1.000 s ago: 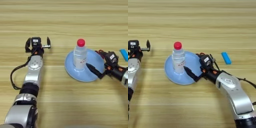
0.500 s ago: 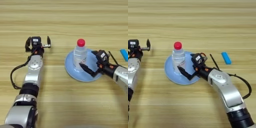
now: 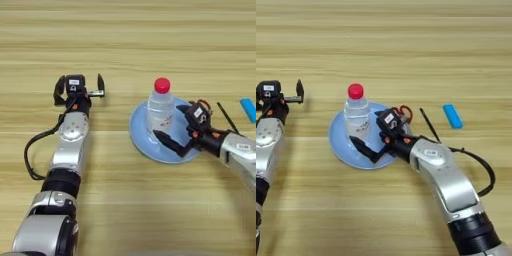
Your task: Move the objects on the table
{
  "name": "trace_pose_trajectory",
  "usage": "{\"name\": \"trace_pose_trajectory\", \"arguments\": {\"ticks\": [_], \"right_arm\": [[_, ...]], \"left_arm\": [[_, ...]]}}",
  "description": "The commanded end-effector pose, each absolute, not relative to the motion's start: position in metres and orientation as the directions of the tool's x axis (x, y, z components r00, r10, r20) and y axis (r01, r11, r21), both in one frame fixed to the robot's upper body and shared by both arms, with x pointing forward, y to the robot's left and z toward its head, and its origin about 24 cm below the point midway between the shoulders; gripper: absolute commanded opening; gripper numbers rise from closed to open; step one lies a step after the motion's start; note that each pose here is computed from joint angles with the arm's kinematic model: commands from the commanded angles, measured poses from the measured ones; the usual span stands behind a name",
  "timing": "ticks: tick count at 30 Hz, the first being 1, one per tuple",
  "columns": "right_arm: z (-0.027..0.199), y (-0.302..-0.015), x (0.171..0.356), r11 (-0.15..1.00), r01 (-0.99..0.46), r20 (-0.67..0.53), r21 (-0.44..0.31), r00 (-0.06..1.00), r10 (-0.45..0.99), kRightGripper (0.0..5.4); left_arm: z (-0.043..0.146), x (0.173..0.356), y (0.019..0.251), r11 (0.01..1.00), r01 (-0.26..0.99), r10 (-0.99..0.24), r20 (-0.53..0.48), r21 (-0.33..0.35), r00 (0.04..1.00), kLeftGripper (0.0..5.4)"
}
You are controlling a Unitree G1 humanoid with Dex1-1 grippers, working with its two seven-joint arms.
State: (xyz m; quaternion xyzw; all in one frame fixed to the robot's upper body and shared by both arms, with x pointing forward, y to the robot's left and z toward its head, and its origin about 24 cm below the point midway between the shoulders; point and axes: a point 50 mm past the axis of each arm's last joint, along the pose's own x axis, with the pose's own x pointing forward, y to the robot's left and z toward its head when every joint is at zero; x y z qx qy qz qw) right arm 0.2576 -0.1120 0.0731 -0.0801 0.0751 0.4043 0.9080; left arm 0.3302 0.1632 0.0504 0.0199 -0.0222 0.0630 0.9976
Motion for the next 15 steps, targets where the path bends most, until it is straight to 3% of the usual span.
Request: {"name": "trace_pose_trajectory", "arguments": {"ticks": [1,15], "right_arm": [[0.074,-0.108,0.266,0.664,-0.740,-0.187,-0.109,0.671,0.718,5.40],[0.069,-0.083,0.284,0.665,-0.740,-0.136,-0.103,0.673,0.727,5.40]], "left_arm": [[0.048,0.329,0.161,0.992,-0.123,0.121,0.030,0.042,0.992,5.37],[0.048,0.328,0.159,0.992,-0.121,0.120,0.026,0.037,0.992,5.37]]}}
